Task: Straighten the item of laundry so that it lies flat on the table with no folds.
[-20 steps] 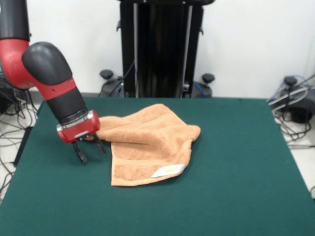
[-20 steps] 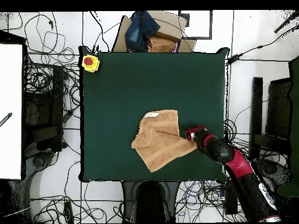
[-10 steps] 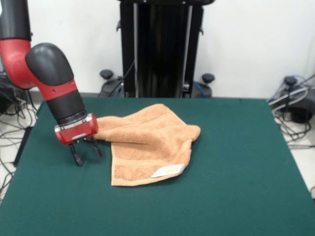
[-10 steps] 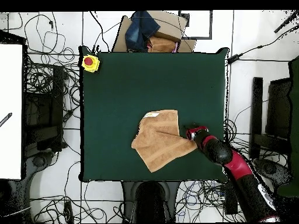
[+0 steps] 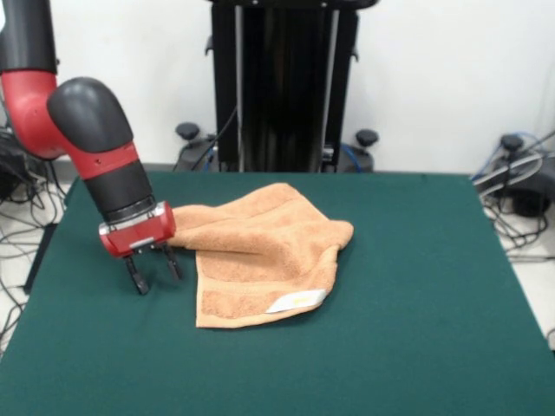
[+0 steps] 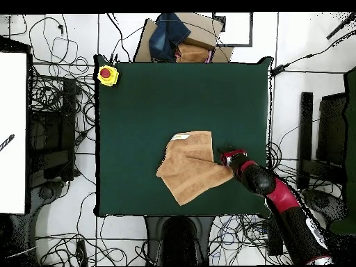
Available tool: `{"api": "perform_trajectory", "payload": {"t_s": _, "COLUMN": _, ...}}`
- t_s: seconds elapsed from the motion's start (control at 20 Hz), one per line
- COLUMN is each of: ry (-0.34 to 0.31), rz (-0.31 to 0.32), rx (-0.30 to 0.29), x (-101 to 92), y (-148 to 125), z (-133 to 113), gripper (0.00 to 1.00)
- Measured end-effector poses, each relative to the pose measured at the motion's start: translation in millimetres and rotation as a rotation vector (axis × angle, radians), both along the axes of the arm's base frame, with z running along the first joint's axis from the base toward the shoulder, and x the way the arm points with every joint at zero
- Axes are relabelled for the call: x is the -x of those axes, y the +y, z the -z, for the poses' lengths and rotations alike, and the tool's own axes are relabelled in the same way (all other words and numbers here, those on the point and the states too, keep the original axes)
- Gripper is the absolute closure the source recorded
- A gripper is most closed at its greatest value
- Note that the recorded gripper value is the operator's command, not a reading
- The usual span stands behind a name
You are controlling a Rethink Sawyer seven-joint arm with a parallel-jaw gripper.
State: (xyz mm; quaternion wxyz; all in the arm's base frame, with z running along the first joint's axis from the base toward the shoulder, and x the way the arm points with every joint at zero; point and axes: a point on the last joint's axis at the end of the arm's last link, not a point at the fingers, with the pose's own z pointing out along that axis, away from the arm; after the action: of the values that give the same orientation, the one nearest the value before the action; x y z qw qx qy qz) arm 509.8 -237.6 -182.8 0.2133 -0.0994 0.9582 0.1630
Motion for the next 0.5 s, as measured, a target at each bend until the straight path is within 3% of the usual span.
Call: {"api": "perform_trajectory", "payload": {"t_s": 0.5, "ry": 0.003, "rz": 0.004, "rx": -0.036, "x": -11.9, "y": 20, "z": -1, "gripper": 0.00}}
